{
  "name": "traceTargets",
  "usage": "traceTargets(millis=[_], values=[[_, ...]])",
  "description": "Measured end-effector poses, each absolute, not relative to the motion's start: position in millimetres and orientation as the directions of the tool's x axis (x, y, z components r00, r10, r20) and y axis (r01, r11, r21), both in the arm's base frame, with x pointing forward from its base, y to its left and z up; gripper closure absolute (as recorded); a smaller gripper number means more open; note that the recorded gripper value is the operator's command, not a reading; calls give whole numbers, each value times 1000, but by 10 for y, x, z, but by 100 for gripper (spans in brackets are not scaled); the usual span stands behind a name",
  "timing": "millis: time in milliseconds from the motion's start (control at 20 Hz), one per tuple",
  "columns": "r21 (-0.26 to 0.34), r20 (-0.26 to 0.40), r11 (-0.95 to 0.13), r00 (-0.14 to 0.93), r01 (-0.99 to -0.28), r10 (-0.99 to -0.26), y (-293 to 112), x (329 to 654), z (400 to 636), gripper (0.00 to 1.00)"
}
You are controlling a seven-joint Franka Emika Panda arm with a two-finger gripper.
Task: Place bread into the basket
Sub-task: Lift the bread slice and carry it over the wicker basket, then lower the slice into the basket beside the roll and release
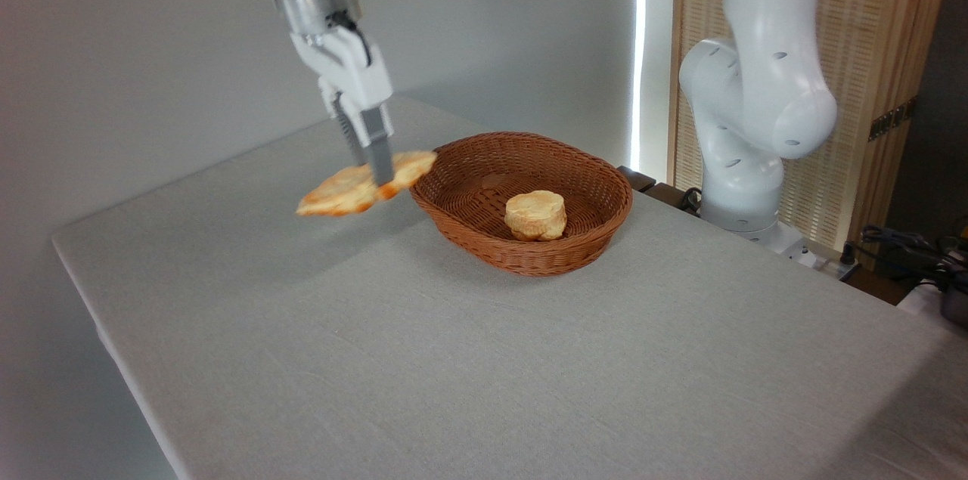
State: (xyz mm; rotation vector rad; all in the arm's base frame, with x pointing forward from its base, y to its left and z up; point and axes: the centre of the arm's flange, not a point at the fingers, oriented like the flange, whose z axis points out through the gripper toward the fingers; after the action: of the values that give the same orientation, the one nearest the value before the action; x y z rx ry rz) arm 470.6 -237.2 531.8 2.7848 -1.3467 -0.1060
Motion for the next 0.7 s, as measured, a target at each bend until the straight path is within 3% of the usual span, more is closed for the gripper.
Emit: traceTargets(millis=[250,300,350,400,700], values=[[175,-205,-642,610,-747,-765,-2335,4264,5406,44],[190,-242,-643,599,-742,-763,-2356,4193,5378,37],[205,-273,-646,591,-735,-759,-2372,4133,5343,16],[225,-299,-655,589,-721,-751,-2389,4076,5306,0],[268,-382,-690,583,-672,-717,-2539,3864,5084,0]])
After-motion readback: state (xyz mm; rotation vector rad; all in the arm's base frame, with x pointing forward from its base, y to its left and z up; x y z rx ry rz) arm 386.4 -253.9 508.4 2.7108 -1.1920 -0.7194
